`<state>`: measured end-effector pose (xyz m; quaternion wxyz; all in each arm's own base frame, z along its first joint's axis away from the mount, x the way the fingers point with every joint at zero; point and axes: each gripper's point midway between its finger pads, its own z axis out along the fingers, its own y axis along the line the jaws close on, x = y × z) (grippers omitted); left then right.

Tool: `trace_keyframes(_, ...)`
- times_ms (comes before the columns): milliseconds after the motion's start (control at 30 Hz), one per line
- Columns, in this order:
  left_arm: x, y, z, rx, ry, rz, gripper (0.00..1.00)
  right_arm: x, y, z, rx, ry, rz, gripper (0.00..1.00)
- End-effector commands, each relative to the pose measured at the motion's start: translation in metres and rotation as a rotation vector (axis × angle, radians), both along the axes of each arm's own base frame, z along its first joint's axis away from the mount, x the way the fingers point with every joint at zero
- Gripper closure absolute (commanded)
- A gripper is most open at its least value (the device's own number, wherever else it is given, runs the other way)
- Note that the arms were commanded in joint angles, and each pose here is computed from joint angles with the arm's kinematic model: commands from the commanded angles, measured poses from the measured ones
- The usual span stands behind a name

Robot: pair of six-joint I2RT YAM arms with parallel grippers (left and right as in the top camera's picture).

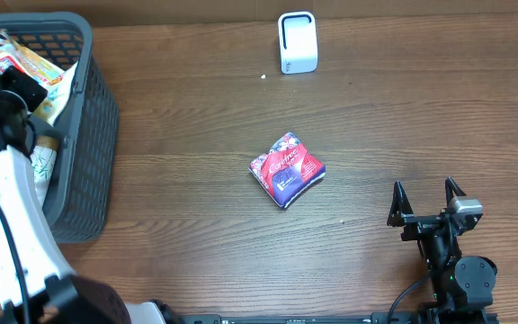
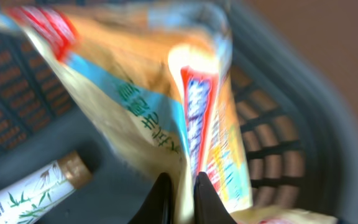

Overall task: Scan the item barcode
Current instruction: 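Grasp the yellow snack bag in the basket with the left gripper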

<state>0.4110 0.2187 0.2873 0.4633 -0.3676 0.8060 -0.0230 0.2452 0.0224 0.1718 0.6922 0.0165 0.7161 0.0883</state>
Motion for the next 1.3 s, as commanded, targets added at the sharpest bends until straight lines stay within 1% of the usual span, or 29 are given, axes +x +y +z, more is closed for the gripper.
trace_keyframes(0, -0.012, -0.038, 0.061, 0.050, -0.139, -0.121, 0.96, 0.000, 0.003, -0.002, 0.006, -0.002, 0.012, 0.00)
trace_keyframes(67, -0.020, -0.064, 0.088, 0.053, -0.209, -0.197, 0.96, 0.000, 0.003, -0.002, 0.006, -0.002, 0.012, 0.00)
trace_keyframes(200, -0.043, -0.098, 0.127, 0.087, -0.294, -0.252, 0.96, 0.000, 0.003, -0.002, 0.006, -0.002, 0.012, 0.00)
trace_keyframes(267, -0.050, -0.110, 0.133, 0.070, -0.308, -0.263, 0.96, 0.000, 0.003, -0.002, 0.006, -0.002, 0.012, 0.00)
trace_keyframes(300, -0.054, -0.109, 0.131, 0.078, -0.290, -0.245, 0.96, 0.000, 0.003, -0.002, 0.006, -0.002, 0.012, 0.00)
trace_keyframes(367, -0.060, -0.096, 0.119, 0.087, -0.231, -0.160, 0.95, 0.000, 0.003, -0.002, 0.006, -0.002, 0.012, 0.00)
trace_keyframes(400, -0.069, -0.072, 0.098, 0.079, -0.144, -0.007, 0.96, 0.000, 0.003, -0.002, 0.006, -0.002, 0.012, 0.00)
trace_keyframes(433, -0.076, -0.054, 0.081, 0.067, -0.079, 0.110, 0.96, 0.000, 0.003, -0.002, 0.006, -0.002, 0.012, 0.00)
trace_keyframes(467, -0.079, -0.045, 0.073, 0.065, -0.048, 0.164, 0.95, 0.000, 0.003, -0.002, 0.006, -0.002, 0.012, 0.00)
trace_keyframes(500, -0.081, -0.026, 0.054, 0.072, 0.021, 0.267, 0.72, 0.000, 0.003, -0.002, 0.006, -0.002, 0.012, 0.00)
trace_keyframes(533, -0.079, -0.013, 0.040, 0.094, 0.074, 0.317, 0.45, 0.000, 0.003, -0.002, 0.006, -0.002, 0.012, 0.00)
trace_keyframes(600, -0.073, 0.008, 0.017, 0.105, 0.141, 0.368, 0.30, 0.000, 0.003, -0.002, 0.006, -0.002, 0.012, 0.00)
trace_keyframes(667, -0.065, 0.019, -0.001, 0.079, 0.173, 0.352, 0.24, 0.000, 0.003, -0.002, 0.006, -0.002, 0.012, 0.00)
trace_keyframes(833, -0.058, 0.035, -0.040, -0.022, 0.234, 0.303, 0.24, 0.000, 0.003, -0.002, 0.006, -0.002, 0.012, 0.00)
trace_keyframes(867, -0.057, 0.035, -0.056, -0.054, 0.274, 0.275, 0.25, 0.000, 0.003, -0.002, 0.006, -0.002, 0.012, 0.00)
trace_keyframes(967, -0.052, 0.028, -0.090, -0.077, 0.380, 0.166, 0.24, 0.000, 0.003, -0.002, 0.006, -0.002, 0.012, 0.00)
trace_keyframes(1033, -0.057, 0.022, -0.131, -0.109, 0.520, 0.108, 0.20, 0.000, 0.003, -0.002, 0.006, -0.002, 0.012, 0.00)
trace_keyframes(1100, -0.060, 0.020, -0.156, -0.132, 0.598, 0.076, 0.18, 0.000, 0.003, -0.002, 0.006, -0.002, 0.012, 0.00)
trace_keyframes(1133, -0.063, 0.017, -0.180, -0.164, 0.665, 0.059, 0.18, 0.000, 0.003, -0.002, 0.006, -0.002, 0.012, 0.00)
trace_keyframes(1200, -0.065, 0.013, -0.202, -0.184, 0.724, 0.007, 0.16, 0.000, 0.003, -0.002, 0.006, -0.002, 0.012, 0.00)
trace_keyframes(1233, -0.065, 0.009, -0.221, -0.193, 0.769, -0.060, 0.15, 0.000, 0.003, -0.002, 0.006, -0.002, 0.012, 0.00)
trace_keyframes(1267, -0.064, 0.006, -0.228, -0.197, 0.784, -0.090, 0.13, 0.000, 0.003, -0.002, 0.006, -0.002, 0.012, 0.00)
